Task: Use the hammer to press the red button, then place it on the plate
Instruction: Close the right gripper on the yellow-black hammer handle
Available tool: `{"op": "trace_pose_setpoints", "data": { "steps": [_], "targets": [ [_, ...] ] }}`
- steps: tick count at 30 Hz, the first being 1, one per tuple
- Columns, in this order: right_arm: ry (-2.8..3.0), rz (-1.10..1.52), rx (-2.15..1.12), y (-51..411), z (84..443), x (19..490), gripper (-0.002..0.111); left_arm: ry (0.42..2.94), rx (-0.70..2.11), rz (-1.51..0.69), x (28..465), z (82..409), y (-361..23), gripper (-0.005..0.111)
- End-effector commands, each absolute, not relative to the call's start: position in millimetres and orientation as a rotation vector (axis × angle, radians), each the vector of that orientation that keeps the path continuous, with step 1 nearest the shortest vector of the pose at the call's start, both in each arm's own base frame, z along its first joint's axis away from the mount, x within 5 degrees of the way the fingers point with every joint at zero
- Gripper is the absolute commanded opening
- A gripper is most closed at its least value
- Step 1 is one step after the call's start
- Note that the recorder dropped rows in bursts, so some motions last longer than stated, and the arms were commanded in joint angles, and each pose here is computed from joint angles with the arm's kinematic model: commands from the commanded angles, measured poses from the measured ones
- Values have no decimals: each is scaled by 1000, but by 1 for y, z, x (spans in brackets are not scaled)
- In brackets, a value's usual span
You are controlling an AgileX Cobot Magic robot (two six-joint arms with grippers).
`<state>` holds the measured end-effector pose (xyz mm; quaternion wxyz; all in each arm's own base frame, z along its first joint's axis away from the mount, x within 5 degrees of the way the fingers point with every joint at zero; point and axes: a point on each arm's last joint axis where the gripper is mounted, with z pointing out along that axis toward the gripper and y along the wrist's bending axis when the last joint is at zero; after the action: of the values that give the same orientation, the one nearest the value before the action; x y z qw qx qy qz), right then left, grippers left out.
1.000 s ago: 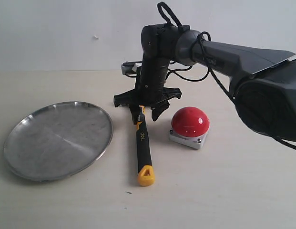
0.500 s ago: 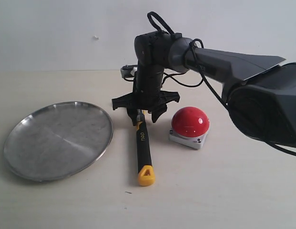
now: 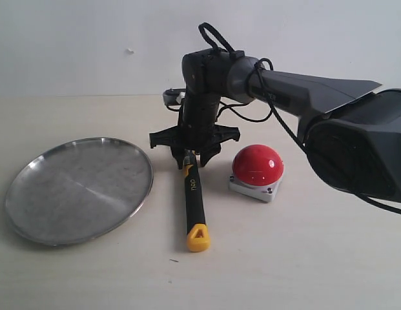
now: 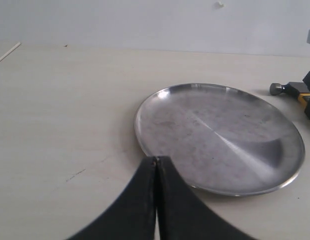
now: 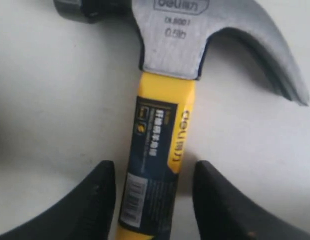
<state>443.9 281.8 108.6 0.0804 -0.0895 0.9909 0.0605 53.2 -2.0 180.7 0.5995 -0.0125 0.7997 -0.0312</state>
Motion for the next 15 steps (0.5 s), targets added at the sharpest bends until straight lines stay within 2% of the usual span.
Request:
{"op": "trace_pose_setpoints", "data": {
  "steps": [1, 5, 15],
  "targets": [
    [2990, 174, -256, 281, 102, 443, 27, 1841, -38, -81, 53, 181, -2, 0],
    [2993, 174, -256, 281, 102, 443, 1, 1841, -38, -81, 53, 181, -2, 0],
    [2929, 236, -127, 284, 117, 448, 0, 1841, -38, -81, 53, 181, -2, 0]
  ]
}}
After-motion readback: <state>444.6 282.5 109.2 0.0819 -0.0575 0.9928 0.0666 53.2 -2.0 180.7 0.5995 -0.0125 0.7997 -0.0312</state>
